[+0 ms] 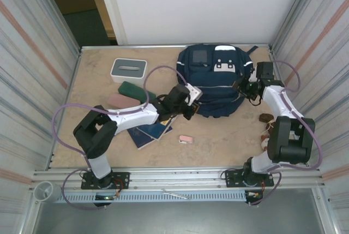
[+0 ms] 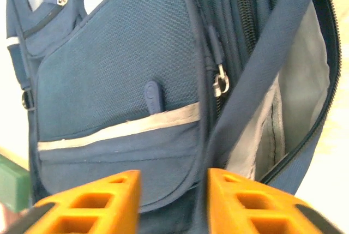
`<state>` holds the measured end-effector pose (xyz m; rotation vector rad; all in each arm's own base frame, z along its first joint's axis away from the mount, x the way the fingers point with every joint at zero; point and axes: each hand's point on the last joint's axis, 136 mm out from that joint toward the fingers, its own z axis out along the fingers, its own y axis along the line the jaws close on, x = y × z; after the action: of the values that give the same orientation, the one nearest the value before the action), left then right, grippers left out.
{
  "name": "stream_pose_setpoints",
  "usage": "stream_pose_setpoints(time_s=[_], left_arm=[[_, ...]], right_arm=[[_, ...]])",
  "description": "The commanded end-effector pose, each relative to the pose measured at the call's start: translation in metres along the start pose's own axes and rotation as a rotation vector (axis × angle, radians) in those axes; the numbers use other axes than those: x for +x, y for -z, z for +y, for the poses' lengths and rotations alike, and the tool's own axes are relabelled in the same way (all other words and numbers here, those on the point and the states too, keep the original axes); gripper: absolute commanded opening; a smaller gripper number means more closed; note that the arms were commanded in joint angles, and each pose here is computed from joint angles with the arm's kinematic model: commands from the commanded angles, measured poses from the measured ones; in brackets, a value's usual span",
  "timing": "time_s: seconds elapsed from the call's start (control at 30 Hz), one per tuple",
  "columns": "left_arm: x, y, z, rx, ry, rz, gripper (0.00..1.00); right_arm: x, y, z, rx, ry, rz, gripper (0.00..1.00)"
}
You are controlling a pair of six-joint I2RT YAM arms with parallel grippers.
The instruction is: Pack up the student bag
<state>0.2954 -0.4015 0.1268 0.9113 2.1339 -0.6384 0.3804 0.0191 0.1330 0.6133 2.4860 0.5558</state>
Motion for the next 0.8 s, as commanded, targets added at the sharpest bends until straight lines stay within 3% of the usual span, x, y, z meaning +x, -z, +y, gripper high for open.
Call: stream_pose_setpoints(time_s=[0.0,0.13,0.23,0.37,0.53,0.63,0.77], left_arm=[[-0.016,-0.004,-0.025,0.074,-0.003,-0.026,0.0],[-0.014,-0.009,-0.035,0.096,-0.018,-0.012,0.0],[-0.012,-0.012,-0.036,0.1,-0.023,-0.005,0.0],[-0.01,-0.013,-0.037,0.1,-0.028,0.002,0.0],[-0.007,-0.012,-0.035,0.092,-0.032,0.0,0.0],[-0.004,-0.013,-0.033,0.081,-0.037,0.003,0.0],[0.003,-0.01,-0.019,0.007,-0.062,0.014,0.0]], right_arm=[[0.016,0.019,-0.014,0.058,-0.004,-0.043,0.49],[0.045,0.02,-0.02,0.046,-0.062,-0.048,0.6],[0.06,0.015,-0.024,0.082,-0.081,-0.058,0.73],[0.067,0.011,-0.033,0.152,-0.082,-0.104,0.79],[0.071,-0.008,-0.027,0.124,-0.106,-0.084,0.79],[0.068,-0.02,-0.015,0.07,-0.098,-0.085,0.65],[0.057,-0.019,-0.02,0.094,-0.069,-0.097,0.2]])
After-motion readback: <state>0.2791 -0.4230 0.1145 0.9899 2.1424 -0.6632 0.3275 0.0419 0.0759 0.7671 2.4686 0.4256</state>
